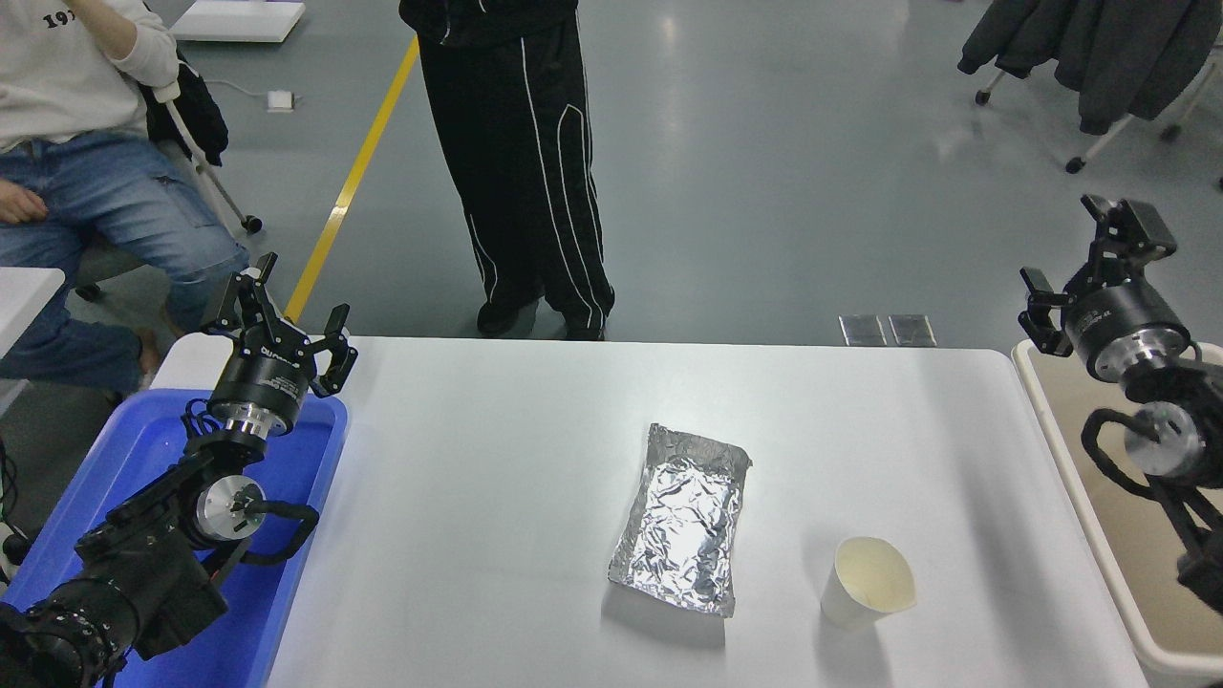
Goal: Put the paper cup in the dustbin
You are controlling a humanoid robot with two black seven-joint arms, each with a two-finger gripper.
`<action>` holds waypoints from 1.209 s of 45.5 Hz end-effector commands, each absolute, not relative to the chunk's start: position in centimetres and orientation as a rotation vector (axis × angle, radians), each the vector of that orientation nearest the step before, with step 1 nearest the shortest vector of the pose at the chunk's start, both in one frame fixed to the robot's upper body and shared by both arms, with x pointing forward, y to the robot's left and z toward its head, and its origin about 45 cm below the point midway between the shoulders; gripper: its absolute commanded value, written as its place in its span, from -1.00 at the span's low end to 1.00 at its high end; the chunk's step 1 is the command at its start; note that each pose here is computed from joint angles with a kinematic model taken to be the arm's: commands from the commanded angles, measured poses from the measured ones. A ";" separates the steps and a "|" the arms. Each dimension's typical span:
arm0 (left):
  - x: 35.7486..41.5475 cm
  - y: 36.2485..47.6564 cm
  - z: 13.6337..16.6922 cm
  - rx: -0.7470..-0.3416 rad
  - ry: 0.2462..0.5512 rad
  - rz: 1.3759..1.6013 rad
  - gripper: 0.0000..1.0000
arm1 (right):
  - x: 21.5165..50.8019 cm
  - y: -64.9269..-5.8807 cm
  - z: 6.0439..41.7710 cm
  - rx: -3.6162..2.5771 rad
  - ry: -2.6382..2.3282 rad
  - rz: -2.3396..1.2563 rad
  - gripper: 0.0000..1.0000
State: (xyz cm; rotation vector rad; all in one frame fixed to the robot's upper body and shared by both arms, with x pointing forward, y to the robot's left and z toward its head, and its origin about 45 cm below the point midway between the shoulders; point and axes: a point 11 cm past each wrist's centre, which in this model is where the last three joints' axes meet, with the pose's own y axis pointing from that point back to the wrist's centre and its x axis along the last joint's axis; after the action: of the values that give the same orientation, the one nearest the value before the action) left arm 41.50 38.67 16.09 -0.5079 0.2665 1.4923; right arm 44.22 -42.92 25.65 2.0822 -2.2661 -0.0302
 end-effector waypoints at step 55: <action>41.50 38.7 16.10 -0.508 0.266 1.492 1.00 | 30.3 -34.4 15.2 1.812 -0.056 0.682 0.99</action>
State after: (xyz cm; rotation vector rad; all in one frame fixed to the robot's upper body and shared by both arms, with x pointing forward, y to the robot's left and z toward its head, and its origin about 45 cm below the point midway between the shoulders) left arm 41.50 38.66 16.09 -0.5074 0.2664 1.4919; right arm 32.68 -34.58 17.67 1.8177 -0.1720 0.7054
